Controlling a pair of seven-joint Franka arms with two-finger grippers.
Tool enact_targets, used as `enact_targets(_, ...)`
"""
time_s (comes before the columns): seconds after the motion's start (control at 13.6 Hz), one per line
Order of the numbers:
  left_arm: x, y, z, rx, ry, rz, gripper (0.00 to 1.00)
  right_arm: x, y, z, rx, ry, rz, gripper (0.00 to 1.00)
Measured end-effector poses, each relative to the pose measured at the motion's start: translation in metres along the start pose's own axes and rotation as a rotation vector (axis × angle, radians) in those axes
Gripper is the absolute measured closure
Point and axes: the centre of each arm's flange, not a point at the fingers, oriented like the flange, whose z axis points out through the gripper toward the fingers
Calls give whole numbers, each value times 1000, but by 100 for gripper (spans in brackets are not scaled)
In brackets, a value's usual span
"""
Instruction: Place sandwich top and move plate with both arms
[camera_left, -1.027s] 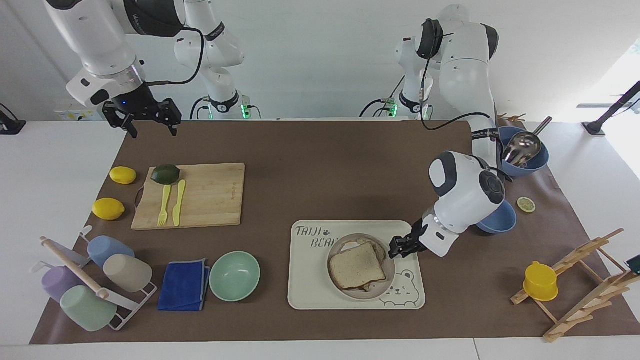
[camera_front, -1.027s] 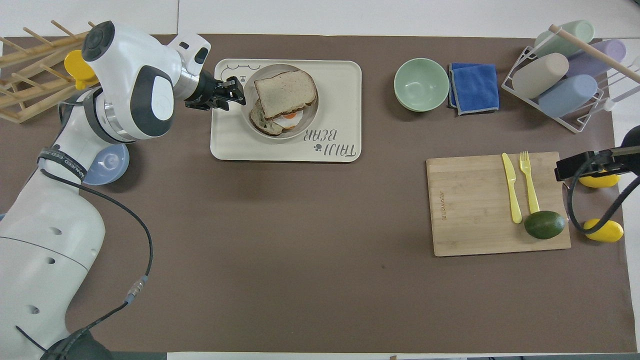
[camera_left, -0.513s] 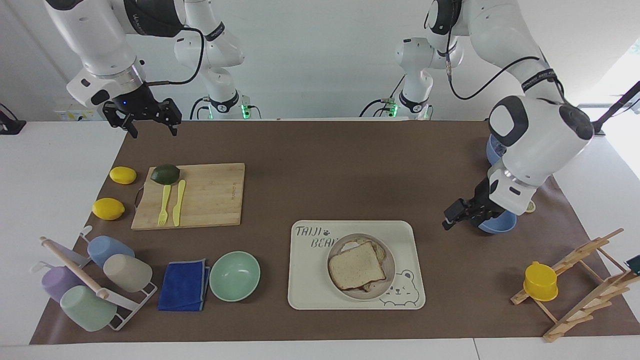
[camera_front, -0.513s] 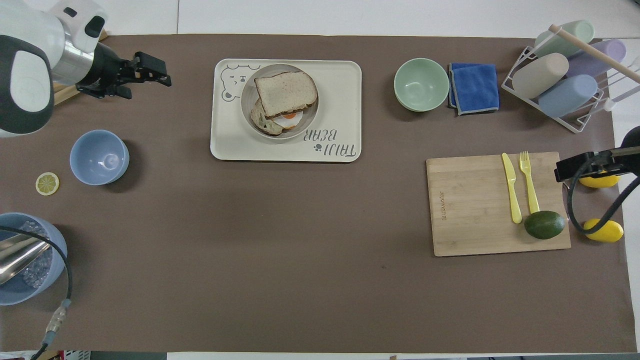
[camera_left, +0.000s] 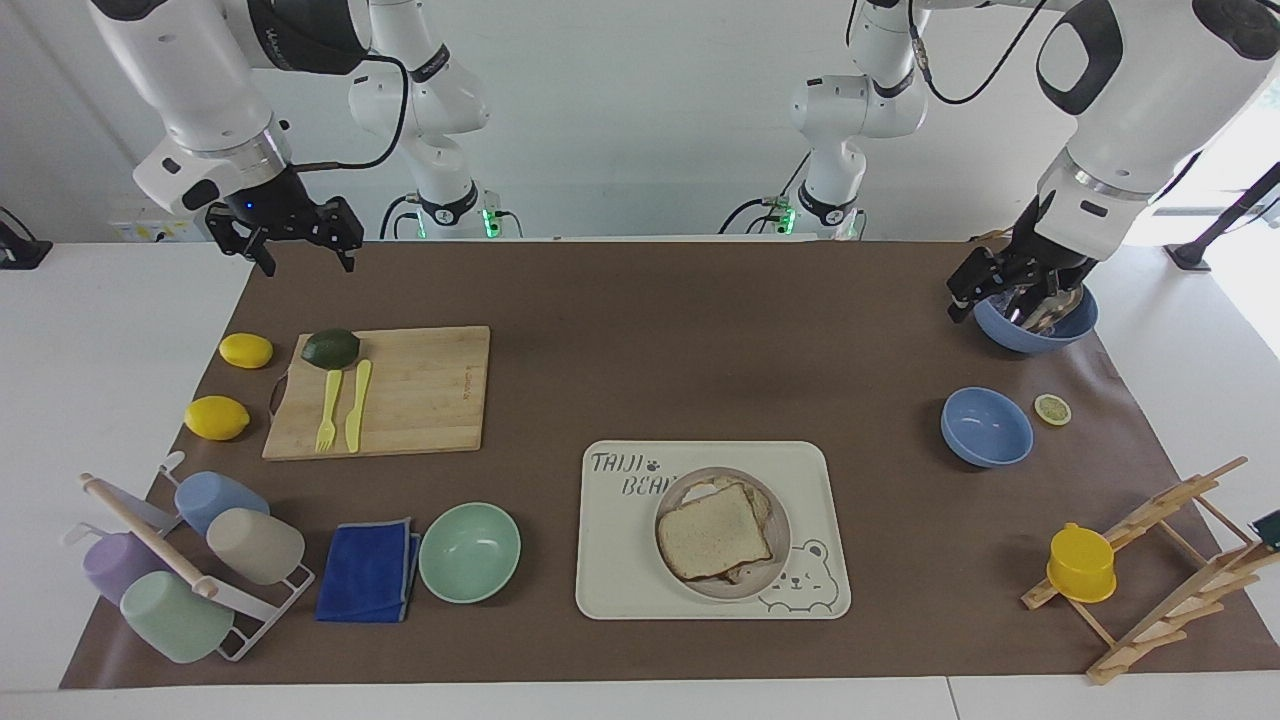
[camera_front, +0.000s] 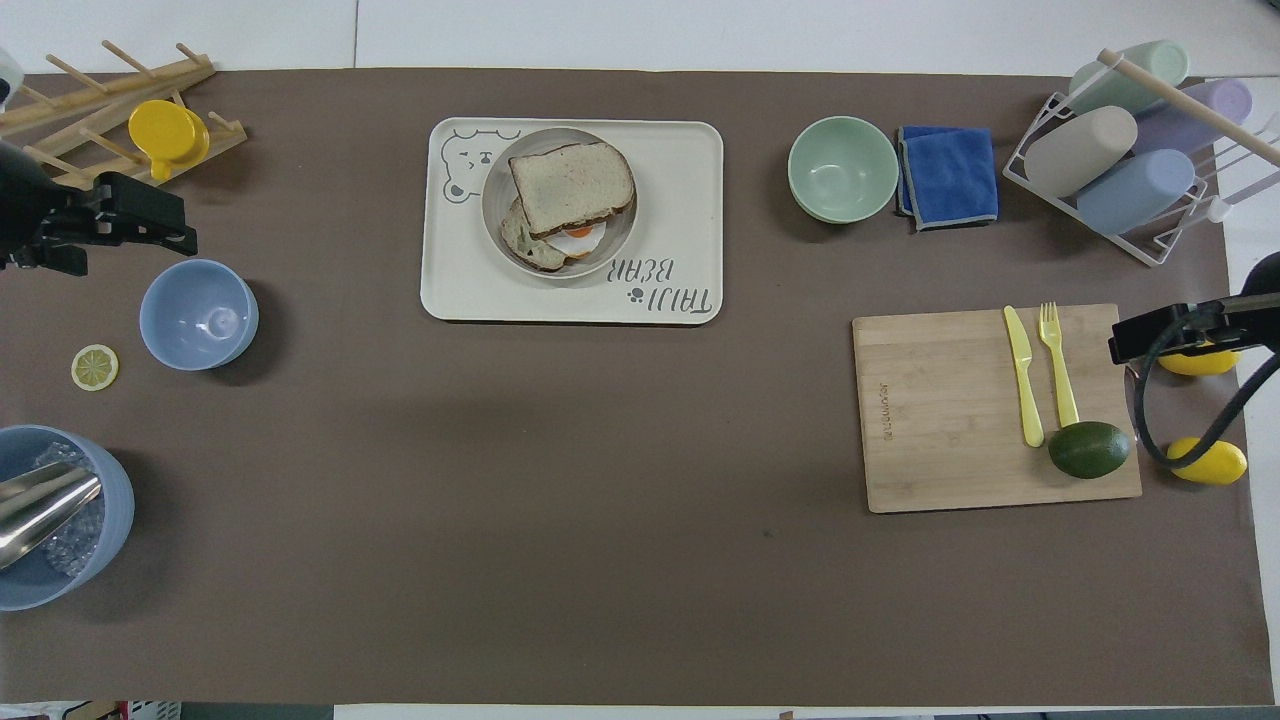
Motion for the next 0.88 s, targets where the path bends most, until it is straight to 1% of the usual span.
enact_targets(0.22,-26,-4,24,34,-41,9,0,0,0,0,0,0,-1,0)
enact_targets(0.37,-36,-2,44,37,-50,31,0,0,-1,0,0,0,-1,0)
enact_targets(0.51,-39,-3,55,38,-56,41,0,0,-1,0,0,0,-1,0)
enact_targets(0.88,-36,-20,27,36,-32,35,0,0,-1,0,0,0,-1,0)
